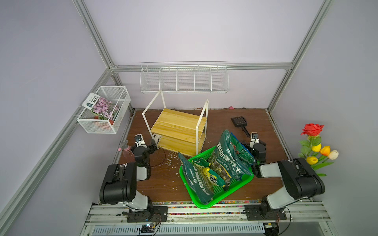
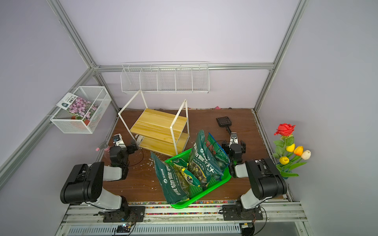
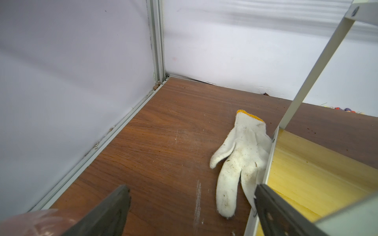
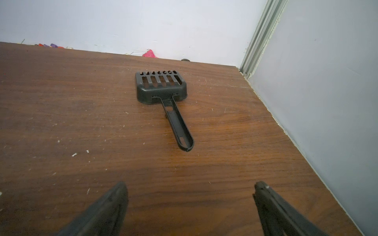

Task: Take down the fertilizer bag from the shelf
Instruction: Reset both arms

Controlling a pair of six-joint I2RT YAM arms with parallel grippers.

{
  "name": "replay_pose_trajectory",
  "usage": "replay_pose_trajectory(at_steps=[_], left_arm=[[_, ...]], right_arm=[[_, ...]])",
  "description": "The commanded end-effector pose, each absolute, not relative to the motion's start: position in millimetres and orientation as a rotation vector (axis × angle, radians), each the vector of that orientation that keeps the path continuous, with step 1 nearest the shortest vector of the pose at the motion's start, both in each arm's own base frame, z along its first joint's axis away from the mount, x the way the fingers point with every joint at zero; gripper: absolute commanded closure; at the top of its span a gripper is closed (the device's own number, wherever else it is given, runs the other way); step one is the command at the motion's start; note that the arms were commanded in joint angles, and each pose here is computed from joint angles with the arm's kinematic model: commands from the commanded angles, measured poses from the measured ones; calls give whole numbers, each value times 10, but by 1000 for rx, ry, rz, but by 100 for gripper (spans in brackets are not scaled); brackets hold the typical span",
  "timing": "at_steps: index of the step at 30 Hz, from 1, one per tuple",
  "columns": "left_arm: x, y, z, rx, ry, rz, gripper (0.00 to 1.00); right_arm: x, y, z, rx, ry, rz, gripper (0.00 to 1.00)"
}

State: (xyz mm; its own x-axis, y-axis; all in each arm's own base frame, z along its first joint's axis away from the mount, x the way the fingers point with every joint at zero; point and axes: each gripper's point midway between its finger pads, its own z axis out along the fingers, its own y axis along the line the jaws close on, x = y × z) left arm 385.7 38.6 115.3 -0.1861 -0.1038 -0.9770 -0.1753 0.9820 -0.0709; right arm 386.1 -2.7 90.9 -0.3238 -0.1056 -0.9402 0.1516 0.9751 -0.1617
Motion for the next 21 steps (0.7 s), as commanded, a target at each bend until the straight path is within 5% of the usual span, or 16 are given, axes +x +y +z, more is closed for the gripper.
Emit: replay_pose_trajectory(at_steps=[1,21], left_arm=[[3958,138,1240,-108,1749,40,1],[3727,99,1374,-151,1617,195,1]], right_arm=[[3897,-75,986,70,1851,-268,1],[3897,-73,980,69,1853,-268,1]])
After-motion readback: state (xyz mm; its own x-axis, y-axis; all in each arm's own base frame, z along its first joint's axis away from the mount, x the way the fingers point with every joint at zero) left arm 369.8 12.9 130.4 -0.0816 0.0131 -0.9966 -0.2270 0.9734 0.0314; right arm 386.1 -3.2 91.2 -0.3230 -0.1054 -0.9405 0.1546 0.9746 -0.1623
